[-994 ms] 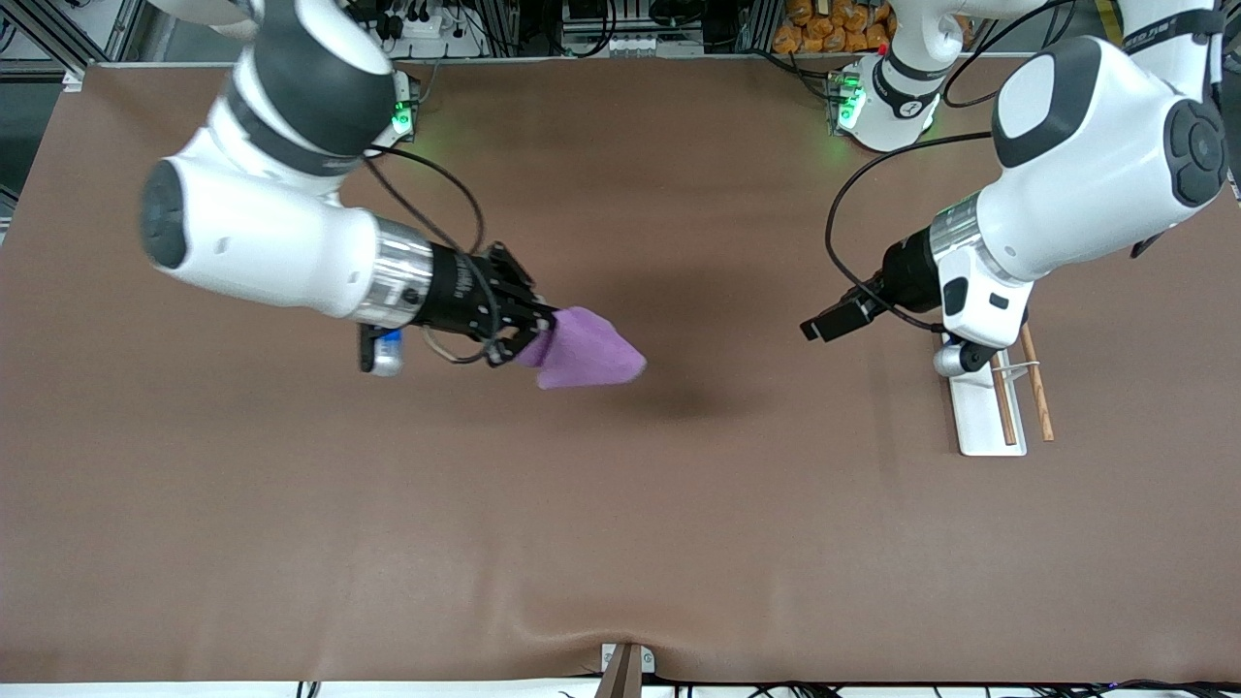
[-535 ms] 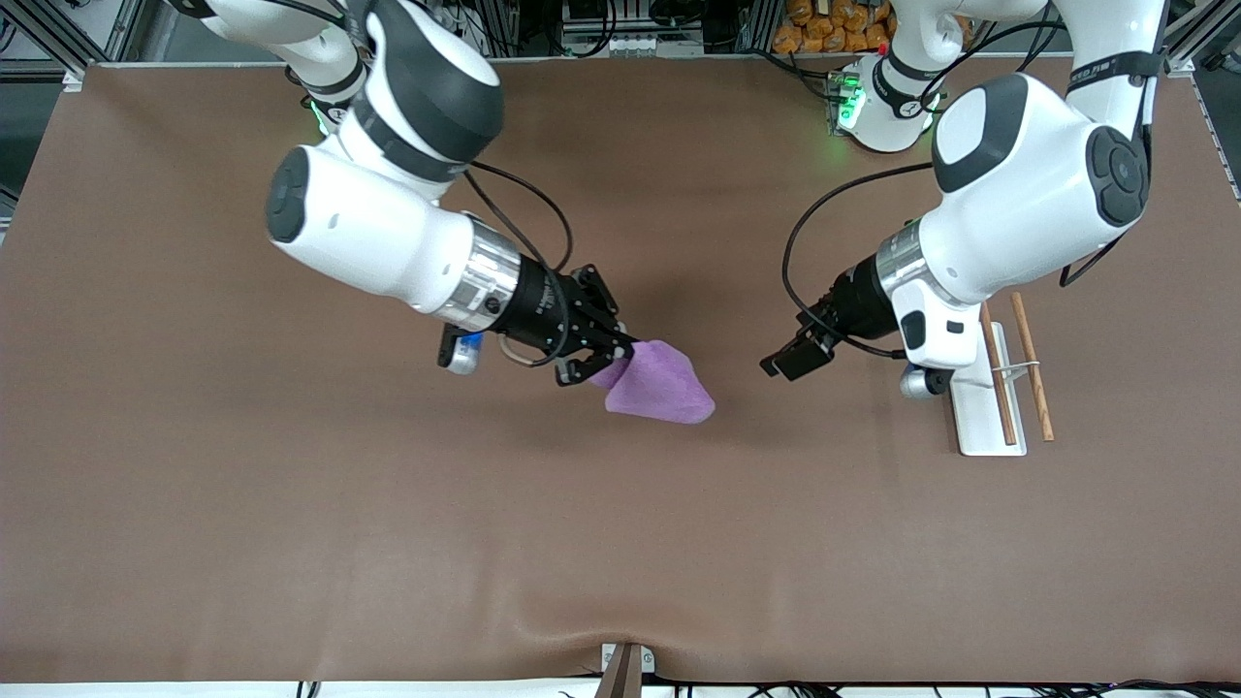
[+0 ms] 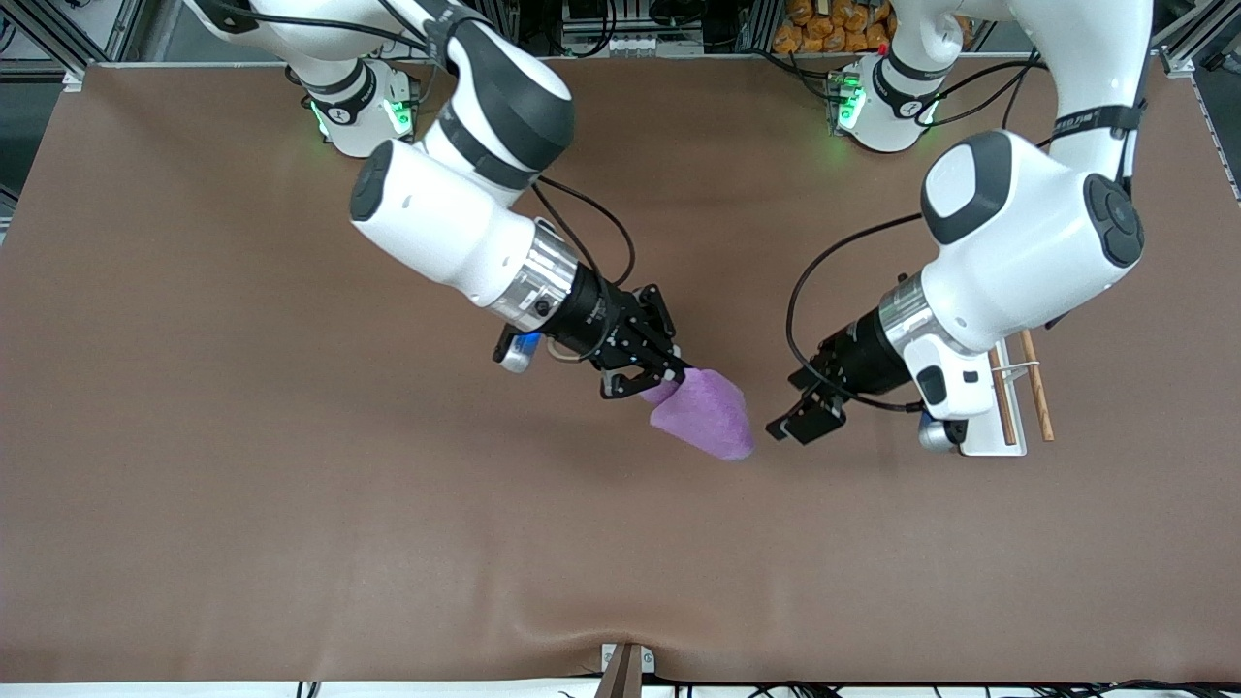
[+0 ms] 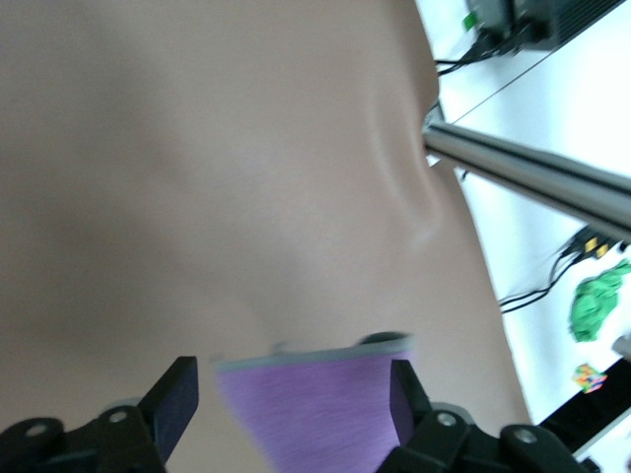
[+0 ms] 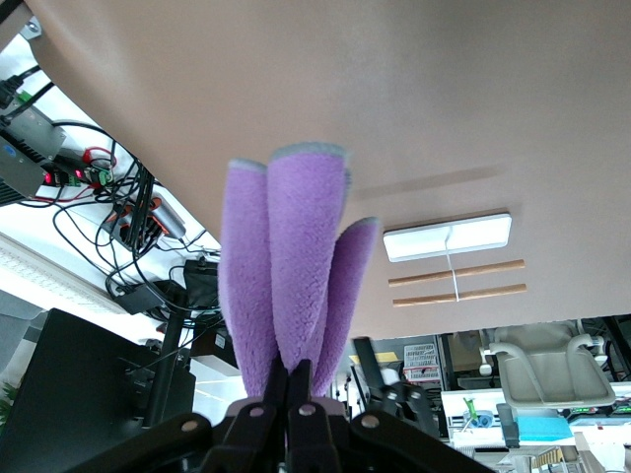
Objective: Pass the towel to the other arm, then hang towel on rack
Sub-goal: 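Grasp the towel with the left gripper beside the right gripper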
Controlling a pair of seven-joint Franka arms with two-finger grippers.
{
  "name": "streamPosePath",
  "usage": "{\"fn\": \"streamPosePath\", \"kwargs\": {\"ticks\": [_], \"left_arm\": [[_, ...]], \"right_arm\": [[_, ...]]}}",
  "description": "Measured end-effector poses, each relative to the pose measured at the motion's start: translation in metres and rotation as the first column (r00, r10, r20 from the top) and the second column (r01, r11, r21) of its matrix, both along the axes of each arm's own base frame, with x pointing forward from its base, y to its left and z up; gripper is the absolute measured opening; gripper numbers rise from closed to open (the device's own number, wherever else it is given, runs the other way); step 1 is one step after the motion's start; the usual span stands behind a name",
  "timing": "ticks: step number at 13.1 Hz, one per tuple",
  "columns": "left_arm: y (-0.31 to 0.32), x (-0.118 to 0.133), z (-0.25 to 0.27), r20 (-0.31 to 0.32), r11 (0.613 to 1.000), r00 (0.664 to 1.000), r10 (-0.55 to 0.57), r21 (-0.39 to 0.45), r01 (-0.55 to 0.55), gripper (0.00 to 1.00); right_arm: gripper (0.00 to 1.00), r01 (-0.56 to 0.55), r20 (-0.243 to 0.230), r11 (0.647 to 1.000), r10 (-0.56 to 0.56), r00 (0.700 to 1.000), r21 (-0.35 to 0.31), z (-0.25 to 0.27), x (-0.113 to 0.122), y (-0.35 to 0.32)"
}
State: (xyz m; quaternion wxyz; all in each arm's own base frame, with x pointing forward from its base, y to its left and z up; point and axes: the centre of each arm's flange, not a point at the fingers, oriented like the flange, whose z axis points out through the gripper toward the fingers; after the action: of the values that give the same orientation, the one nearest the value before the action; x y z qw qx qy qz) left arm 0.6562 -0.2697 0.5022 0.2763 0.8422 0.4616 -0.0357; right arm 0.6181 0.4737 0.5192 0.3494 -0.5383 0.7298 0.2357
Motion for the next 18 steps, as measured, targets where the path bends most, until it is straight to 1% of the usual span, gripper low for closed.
{"fn": "streamPosePath", "kwargs": {"ticks": [1,2,5,7,9,10,12,13,14,15,18], "left_arm": [[-0.002,0.005,-0.001,0.015,1.0,1.0,0.014,-0.008,-0.014,0.86],[-0.003,0.01,-0.001,0.033,1.0,0.999,0.025,-0.016,-0.024,0.83],[-0.01,0.018,-0.005,0.083,0.998,0.995,0.049,-0.034,-0.046,0.82],[-0.02,0.018,-0.013,0.09,0.998,0.995,0.046,-0.036,-0.043,0.81],[-0.027,0.016,-0.017,0.092,0.999,0.995,0.04,-0.037,-0.037,0.78],[-0.027,0.016,-0.016,0.093,0.999,0.995,0.039,-0.037,-0.036,0.78],[-0.027,0.017,-0.015,0.094,0.999,0.995,0.04,-0.038,-0.037,0.6],[-0.027,0.017,-0.016,0.094,0.999,0.995,0.04,-0.038,-0.037,0.59],[-0.027,0.017,-0.016,0.093,0.999,0.995,0.04,-0.037,-0.036,0.5],[-0.027,0.017,-0.016,0.092,0.999,0.995,0.039,-0.037,-0.036,0.46],[-0.028,0.015,-0.018,0.077,0.999,0.997,0.031,-0.032,-0.029,0.47]], "right_arm": [[0.02,0.0,-0.001,1.0,0.0,1.0,0.0,-0.002,-0.001,0.002],[0.02,-0.001,-0.002,1.0,0.001,1.0,0.0,-0.002,-0.001,0.003],[0.02,-0.005,-0.002,1.0,0.005,1.0,0.0,-0.002,-0.003,0.006],[0.02,-0.005,-0.002,1.0,0.005,1.0,0.0,-0.002,-0.003,0.006],[0.02,-0.005,-0.002,1.0,0.005,1.0,0.0,-0.003,-0.003,0.006],[0.02,-0.005,-0.002,1.0,0.005,1.0,0.0,-0.003,-0.003,0.006],[0.02,-0.005,-0.002,1.0,0.005,1.0,0.0,-0.003,-0.003,0.006],[0.02,-0.005,-0.002,1.0,0.005,1.0,-0.001,-0.003,-0.003,0.006],[0.02,-0.005,-0.002,1.0,0.005,1.0,-0.001,-0.003,-0.003,0.006],[0.02,-0.005,-0.002,1.0,0.005,1.0,-0.001,-0.003,-0.003,0.006],[0.02,-0.005,-0.003,1.0,0.005,1.0,-0.001,-0.003,-0.003,0.006]]}}
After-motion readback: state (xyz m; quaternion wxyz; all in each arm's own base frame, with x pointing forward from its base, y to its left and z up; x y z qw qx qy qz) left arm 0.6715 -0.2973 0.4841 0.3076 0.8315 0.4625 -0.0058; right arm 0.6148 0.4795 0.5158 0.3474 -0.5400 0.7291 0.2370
